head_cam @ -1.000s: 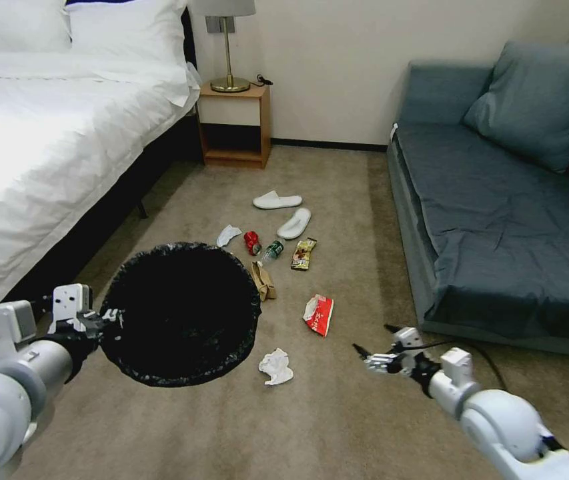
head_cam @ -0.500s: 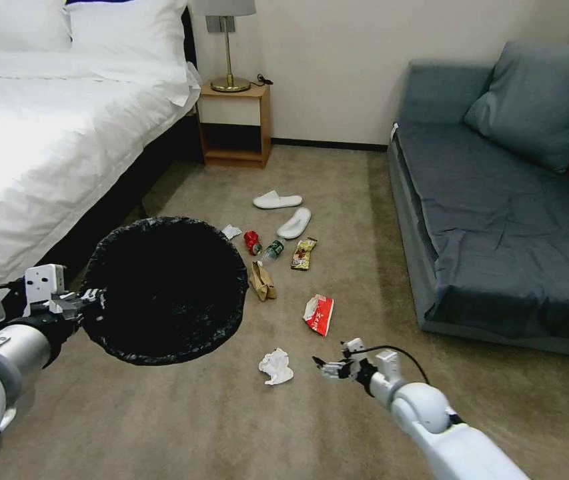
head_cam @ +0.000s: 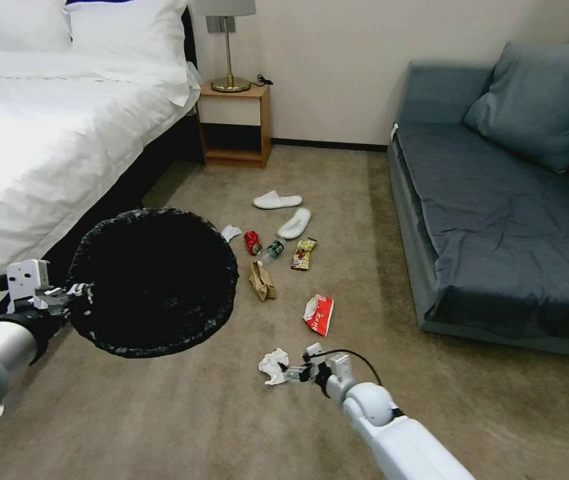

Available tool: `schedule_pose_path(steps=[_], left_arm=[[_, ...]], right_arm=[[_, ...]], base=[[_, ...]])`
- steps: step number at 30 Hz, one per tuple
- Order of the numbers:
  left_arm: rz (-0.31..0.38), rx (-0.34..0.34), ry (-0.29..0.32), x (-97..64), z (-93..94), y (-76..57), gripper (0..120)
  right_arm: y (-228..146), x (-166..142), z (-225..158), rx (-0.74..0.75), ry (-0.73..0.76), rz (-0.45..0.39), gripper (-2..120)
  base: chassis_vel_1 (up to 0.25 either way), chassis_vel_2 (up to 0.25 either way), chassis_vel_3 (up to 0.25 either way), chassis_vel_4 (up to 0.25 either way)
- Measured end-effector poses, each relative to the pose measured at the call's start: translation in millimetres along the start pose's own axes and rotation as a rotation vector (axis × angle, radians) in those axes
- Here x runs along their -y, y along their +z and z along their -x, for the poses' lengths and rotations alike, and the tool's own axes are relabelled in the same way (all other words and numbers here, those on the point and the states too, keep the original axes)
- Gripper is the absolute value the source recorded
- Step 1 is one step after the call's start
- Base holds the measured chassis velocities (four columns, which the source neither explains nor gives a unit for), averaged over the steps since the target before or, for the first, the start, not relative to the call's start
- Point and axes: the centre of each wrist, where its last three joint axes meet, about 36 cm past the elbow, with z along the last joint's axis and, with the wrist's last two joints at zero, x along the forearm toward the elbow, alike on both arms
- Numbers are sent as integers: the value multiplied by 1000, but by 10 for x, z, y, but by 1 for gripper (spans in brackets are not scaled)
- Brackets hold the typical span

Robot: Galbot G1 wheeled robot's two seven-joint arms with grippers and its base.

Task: Pick up the trash bin, then pick up the garbage on the floor and place it into the trash bin.

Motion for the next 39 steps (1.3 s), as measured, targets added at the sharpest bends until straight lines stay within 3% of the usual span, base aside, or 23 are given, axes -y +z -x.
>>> schedule_pose_path(steps=[10, 29, 39], left_arm=[[-13, -9, 7, 14, -12, 42, 2], [-7, -21, 21, 47, 6, 61, 2], [-15, -32, 21, 46, 11, 94, 2]], right_arm=[[326, 97, 148, -64, 22, -19, 100], [113, 59, 317, -40, -8, -55, 100], [177, 32, 489, -77, -21, -64, 100]], base=[[0, 0, 0, 0], [0, 0, 0, 0], [0, 0, 0, 0]])
